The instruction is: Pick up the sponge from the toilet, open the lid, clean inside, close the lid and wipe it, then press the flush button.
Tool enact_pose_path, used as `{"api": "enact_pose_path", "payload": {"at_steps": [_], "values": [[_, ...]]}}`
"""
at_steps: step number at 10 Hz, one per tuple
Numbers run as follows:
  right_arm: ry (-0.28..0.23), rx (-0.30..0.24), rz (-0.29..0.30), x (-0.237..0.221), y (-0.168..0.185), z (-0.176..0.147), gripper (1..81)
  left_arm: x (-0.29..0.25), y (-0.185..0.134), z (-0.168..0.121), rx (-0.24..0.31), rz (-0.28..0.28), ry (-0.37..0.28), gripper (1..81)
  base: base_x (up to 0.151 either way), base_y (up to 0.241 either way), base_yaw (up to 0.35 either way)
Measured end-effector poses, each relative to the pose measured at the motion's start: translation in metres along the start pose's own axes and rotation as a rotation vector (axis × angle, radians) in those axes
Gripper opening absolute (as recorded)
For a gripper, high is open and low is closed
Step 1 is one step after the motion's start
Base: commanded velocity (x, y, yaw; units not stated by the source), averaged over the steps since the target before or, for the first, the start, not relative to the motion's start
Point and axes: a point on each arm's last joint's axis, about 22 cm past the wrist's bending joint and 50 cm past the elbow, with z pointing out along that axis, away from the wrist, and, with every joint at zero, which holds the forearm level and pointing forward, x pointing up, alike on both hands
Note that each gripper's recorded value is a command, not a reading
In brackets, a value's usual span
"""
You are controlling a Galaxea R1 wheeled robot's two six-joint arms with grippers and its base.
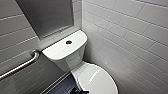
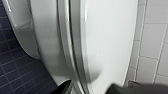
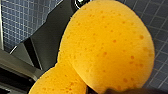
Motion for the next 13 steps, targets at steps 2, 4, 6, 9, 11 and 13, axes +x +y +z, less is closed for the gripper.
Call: {"api": "enact_pose_path", "payload": {"at_steps": [2,4,6,9,11,13], "values": [[0.0,0.001,0.0,-0.002,-0.002,0.004,1.0,-0.005,0.01,0.008,-0.015,-0.028,-0.009,81.1,0.0,0.0,0.0],[0.001,-0.003,-0.001,-0.001,0.0,0.004,1.0,0.003,0.014,0.009,-0.019,-0.021,0.005,81.1,0.0,0.0,0.0],[0.001,-0.003,-0.001,-0.001,0.0,0.004,1.0,0.003,0.016,0.014,-0.023,-0.026,0.014,81.1,0.0,0.0,0.0],[0.001,-0.003,-0.001,-0.001,0.0,0.004,1.0,0.004,0.011,0.025,-0.008,-0.027,0.025,81.1,0.0,0.0,0.0],[0.001,-0.002,-0.001,-0.001,-0.001,0.004,1.0,0.005,0.007,0.027,0.002,-0.028,0.025,81.1,0.0,0.0,0.0],[0.006,0.0,-0.005,0.004,-0.001,0.005,1.0,0.004,0.006,0.032,0.01,-0.034,0.016,81.1,0.0,0.0,0.0]]}}
